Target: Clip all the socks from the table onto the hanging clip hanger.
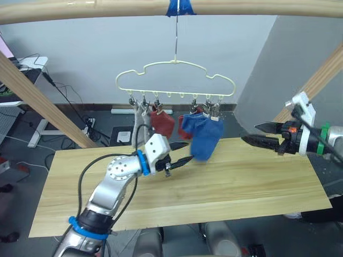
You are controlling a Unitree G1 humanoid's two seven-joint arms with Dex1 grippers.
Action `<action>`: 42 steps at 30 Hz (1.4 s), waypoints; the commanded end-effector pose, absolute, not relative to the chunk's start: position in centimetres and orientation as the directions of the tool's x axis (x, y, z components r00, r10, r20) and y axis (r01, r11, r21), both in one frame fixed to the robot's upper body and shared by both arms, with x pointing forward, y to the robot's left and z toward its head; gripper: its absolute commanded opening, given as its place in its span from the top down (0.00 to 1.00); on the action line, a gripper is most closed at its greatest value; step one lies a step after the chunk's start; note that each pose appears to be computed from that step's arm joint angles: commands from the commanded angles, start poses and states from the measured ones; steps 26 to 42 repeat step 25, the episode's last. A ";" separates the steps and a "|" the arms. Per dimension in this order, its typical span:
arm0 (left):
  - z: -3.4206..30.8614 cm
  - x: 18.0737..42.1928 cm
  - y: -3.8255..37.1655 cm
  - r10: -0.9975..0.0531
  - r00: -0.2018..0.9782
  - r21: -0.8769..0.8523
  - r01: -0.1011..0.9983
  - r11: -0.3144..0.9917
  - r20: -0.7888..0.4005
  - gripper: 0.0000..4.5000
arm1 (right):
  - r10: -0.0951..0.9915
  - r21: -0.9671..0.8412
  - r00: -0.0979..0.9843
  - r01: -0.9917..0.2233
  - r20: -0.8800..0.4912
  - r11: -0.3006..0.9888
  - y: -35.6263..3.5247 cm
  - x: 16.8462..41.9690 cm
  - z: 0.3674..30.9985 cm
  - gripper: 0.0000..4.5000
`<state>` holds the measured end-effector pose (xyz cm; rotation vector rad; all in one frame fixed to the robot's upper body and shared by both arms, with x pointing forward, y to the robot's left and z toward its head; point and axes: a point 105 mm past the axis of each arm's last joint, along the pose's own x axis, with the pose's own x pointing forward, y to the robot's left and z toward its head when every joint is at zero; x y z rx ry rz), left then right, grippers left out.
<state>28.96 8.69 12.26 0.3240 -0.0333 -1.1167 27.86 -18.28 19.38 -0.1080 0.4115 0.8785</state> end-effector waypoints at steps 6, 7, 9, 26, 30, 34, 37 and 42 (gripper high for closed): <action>13.5 27.5 17.0 -0.808 0.541 0.118 0.841 0.529 -0.233 0.01 | 0.785 -0.142 0.526 -0.849 -0.327 0.509 -17.6 27.9 18.0 0.00; 13.0 27.1 19.0 -0.769 0.586 0.103 0.807 0.581 -0.254 0.01 | 0.781 -0.155 0.538 -0.842 -0.316 0.518 -17.6 28.2 17.6 0.00; 12.1 26.3 22.0 -0.690 0.664 0.099 0.737 0.669 -0.288 0.01 | 0.766 -0.196 0.564 -0.826 -0.308 0.529 -17.6 28.8 16.9 0.00; 12.5 26.7 24.4 -0.540 0.789 0.194 0.602 0.775 -0.292 0.01 | 0.752 -0.115 0.554 -0.825 -0.357 0.553 -18.8 28.8 14.3 0.00; 12.5 26.7 24.4 -0.540 0.789 0.194 0.602 0.775 -0.292 0.01 | 0.752 -0.115 0.554 -0.825 -0.357 0.553 -18.8 28.8 14.3 0.00; 12.5 26.7 24.4 -0.540 0.789 0.194 0.602 0.775 -0.292 0.01 | 0.752 -0.115 0.554 -0.825 -0.357 0.553 -18.8 28.8 14.3 0.00; 12.5 26.7 24.4 -0.540 0.789 0.194 0.602 0.775 -0.292 0.01 | 0.752 -0.115 0.554 -0.825 -0.357 0.553 -18.8 28.8 14.3 0.00; 12.5 26.7 24.4 -0.540 0.789 0.194 0.602 0.775 -0.292 0.01 | 0.752 -0.115 0.554 -0.825 -0.357 0.553 -18.8 28.8 14.3 0.00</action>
